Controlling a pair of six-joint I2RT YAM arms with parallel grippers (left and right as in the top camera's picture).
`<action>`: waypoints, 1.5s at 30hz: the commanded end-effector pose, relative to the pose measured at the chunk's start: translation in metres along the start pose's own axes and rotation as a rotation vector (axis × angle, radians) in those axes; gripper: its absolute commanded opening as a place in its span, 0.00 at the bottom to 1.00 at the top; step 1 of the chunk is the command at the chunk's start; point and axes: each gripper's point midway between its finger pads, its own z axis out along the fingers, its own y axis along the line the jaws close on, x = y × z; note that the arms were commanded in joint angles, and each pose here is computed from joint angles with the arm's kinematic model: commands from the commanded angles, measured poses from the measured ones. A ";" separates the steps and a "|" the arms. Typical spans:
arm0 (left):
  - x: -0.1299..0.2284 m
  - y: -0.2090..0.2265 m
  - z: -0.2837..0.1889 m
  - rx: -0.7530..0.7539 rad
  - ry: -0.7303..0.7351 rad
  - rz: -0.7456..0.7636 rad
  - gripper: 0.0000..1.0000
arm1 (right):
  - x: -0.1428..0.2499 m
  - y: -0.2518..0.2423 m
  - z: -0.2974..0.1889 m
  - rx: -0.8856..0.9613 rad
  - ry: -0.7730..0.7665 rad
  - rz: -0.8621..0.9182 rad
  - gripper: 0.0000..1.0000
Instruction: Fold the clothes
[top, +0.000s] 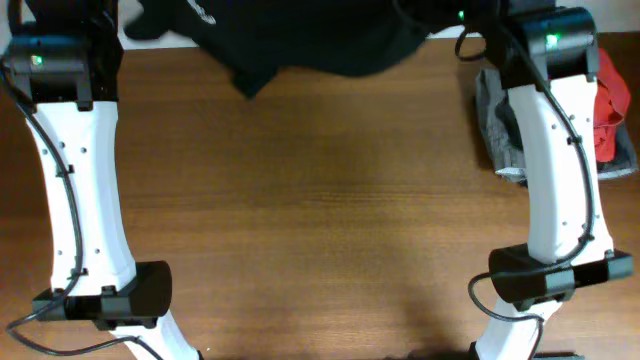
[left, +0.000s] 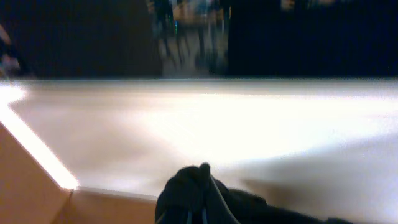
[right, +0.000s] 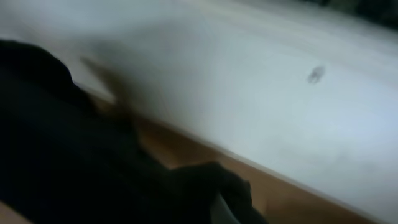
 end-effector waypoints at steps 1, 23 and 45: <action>0.038 0.002 0.007 -0.003 0.142 0.048 0.01 | 0.047 0.004 0.030 -0.056 0.162 0.033 0.04; 0.210 0.001 -0.038 0.044 0.876 0.179 0.01 | 0.183 0.058 -0.008 -0.274 0.774 0.181 0.04; 0.225 0.013 -0.062 -0.009 0.982 0.071 0.01 | 0.176 0.019 -0.100 0.117 0.742 0.336 0.04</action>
